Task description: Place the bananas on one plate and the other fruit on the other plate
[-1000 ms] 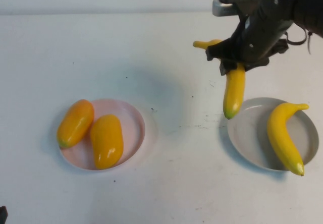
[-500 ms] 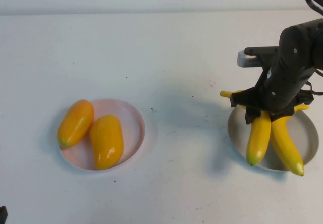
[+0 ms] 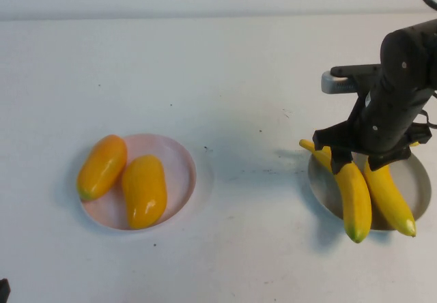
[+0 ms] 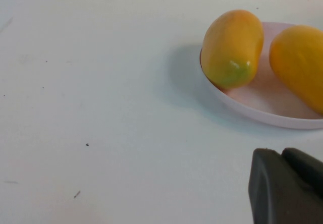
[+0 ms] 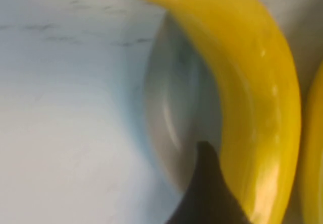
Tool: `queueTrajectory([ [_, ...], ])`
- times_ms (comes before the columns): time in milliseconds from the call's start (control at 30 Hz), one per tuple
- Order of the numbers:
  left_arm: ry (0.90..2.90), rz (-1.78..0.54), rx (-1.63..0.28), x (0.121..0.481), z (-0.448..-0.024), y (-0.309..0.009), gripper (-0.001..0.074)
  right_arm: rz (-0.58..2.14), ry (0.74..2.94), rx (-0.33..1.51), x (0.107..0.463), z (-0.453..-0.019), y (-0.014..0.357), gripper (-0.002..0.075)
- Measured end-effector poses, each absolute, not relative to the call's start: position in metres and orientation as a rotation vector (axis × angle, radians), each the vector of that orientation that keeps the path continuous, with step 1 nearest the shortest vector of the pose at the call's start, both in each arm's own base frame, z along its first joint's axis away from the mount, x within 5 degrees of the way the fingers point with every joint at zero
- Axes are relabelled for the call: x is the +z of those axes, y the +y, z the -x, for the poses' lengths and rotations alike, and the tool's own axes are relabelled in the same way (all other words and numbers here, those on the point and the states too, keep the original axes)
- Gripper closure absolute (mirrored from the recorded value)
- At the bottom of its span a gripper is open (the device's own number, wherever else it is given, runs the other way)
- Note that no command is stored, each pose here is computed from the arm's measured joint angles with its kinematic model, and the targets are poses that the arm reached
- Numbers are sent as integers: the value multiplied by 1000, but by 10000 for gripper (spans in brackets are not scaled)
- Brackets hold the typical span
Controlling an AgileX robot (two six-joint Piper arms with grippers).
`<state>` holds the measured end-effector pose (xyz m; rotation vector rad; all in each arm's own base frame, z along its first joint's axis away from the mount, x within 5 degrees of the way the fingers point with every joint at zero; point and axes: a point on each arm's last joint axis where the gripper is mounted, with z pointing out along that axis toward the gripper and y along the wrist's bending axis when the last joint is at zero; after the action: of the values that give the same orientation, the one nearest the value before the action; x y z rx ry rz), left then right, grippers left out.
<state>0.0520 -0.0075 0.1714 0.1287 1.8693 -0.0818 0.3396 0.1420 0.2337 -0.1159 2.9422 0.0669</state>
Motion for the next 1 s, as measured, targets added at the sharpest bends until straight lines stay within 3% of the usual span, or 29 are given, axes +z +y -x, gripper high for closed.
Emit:
queueTrajectory([
  [133, 1869, -129, -82, 171, -52, -8, 735, 177, 2860, 138, 273, -300, 145, 381],
  [300, 1869, -129, -82, 171, -52, -8, 735, 230, 2805, 189, 311, -225, 121, 635],
  [400, 1869, -129, -82, 171, -52, -8, 735, 227, 2752, 218, 324, -187, 101, 712],
  [533, 1869, -129, -82, 171, -52, -8, 736, 236, 2617, 268, 332, -141, 75, 734],
  [733, 1869, -129, -82, 171, -52, -8, 735, 317, 2507, 287, 314, -94, 50, 741],
  [1000, 1869, -129, -82, 171, -52, -8, 735, 329, 2338, 286, 291, -88, 43, 741],
])
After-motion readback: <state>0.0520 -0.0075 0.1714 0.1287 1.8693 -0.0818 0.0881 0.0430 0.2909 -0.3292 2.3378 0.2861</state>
